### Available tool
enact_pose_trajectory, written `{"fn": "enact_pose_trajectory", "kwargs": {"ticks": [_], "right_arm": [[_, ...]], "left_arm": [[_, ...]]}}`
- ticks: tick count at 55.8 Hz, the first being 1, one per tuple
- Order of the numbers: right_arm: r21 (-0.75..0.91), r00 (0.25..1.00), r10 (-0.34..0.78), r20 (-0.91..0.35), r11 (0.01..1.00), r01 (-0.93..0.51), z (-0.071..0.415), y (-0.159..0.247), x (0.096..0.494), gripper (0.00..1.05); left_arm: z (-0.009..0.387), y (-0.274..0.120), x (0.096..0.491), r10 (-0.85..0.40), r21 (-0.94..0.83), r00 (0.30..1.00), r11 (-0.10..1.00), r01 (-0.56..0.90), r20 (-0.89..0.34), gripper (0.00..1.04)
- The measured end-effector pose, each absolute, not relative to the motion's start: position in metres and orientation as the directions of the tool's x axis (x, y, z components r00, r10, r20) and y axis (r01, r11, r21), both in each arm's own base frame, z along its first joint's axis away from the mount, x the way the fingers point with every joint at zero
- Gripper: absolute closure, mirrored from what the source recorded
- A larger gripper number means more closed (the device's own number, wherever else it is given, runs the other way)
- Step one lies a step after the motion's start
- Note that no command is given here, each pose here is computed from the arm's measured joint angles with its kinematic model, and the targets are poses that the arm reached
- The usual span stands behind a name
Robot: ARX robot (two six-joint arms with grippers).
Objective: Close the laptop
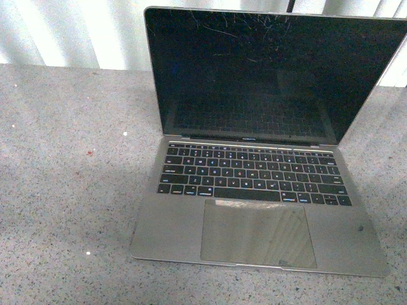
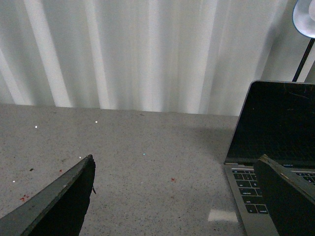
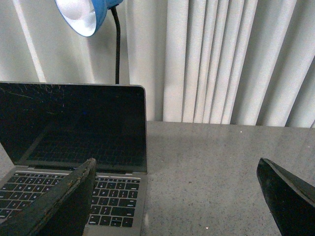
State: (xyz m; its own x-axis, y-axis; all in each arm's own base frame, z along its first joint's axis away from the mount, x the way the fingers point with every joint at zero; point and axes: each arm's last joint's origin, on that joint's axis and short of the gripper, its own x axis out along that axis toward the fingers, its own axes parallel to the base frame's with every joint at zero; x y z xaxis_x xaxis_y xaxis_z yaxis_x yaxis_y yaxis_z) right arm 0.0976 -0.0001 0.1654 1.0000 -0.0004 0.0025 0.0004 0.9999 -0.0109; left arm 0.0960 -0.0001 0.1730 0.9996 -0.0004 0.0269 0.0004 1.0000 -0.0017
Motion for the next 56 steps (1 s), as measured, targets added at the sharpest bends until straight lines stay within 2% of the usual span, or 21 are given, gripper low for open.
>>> {"fn": "enact_pose_trajectory", "kwargs": {"ticks": [56], "right_arm": [[-0.011,1.0,0.0,0.002,1.0,0.0,0.1654,-0.0001,0.0976,0.07]], "left_arm": [[0.173,-0.0001,0.096,0.0,-0.002,1.0,1.0,0.0,0.027,0.07]]}}
